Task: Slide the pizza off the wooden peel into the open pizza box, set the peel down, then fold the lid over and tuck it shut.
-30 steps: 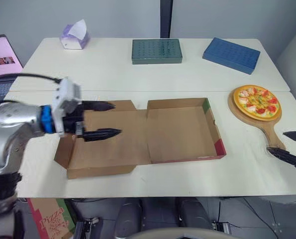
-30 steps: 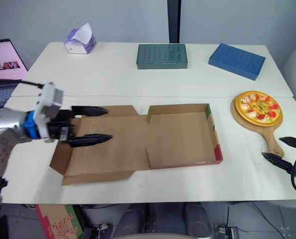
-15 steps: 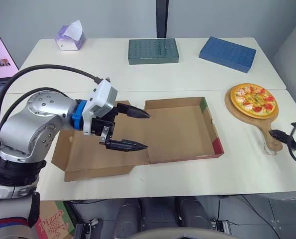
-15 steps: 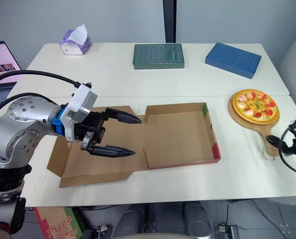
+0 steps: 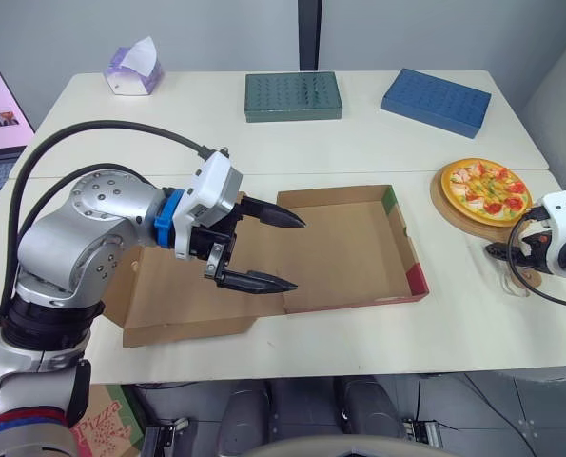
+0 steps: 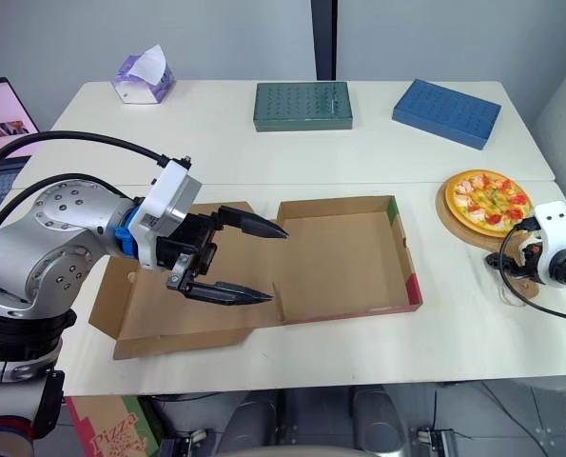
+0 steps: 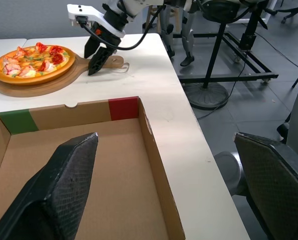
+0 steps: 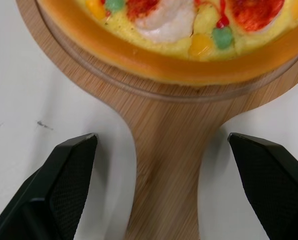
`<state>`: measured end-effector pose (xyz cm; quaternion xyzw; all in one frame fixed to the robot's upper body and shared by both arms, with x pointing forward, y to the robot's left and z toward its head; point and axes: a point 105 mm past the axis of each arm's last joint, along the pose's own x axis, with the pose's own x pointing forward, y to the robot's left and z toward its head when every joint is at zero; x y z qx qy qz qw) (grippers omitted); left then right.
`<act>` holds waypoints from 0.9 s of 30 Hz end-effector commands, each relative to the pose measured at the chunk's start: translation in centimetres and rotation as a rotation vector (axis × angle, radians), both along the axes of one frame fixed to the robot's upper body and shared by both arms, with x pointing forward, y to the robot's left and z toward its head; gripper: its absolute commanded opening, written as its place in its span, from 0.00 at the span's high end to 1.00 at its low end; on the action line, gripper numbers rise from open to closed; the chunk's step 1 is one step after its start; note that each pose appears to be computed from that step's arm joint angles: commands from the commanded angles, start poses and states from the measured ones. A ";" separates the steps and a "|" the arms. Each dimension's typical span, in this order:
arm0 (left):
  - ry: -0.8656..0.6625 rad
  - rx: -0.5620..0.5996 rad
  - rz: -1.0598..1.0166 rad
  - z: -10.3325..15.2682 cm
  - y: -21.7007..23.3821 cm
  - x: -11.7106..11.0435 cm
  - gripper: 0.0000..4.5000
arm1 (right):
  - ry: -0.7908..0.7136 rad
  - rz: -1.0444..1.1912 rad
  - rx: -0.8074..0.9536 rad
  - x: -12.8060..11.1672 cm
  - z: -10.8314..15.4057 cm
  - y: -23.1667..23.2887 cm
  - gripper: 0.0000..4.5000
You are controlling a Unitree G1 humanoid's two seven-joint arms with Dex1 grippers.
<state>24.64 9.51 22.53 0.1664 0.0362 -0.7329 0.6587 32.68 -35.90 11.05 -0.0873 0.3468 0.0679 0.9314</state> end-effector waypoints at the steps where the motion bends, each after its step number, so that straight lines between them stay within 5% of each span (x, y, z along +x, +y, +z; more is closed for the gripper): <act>1: -0.047 -0.005 -0.018 0.8 -0.3 -0.3 0.00 | -0.005 0.008 -0.003 0.5 0.3 -0.2 0.00; 5: -0.048 -0.001 -0.008 0.6 -0.2 -0.2 0.00 | 0.012 0.018 0.037 0.7 -0.4 0.3 0.20; 11: -0.061 0.009 0.033 0.8 0.6 0.5 0.00 | -0.010 0.014 0.029 0.9 -0.5 0.1 0.63; 27: -0.050 0.031 0.289 0.5 5.3 1.8 0.00 | -0.403 0.145 -0.111 1.7 6.9 0.5 0.65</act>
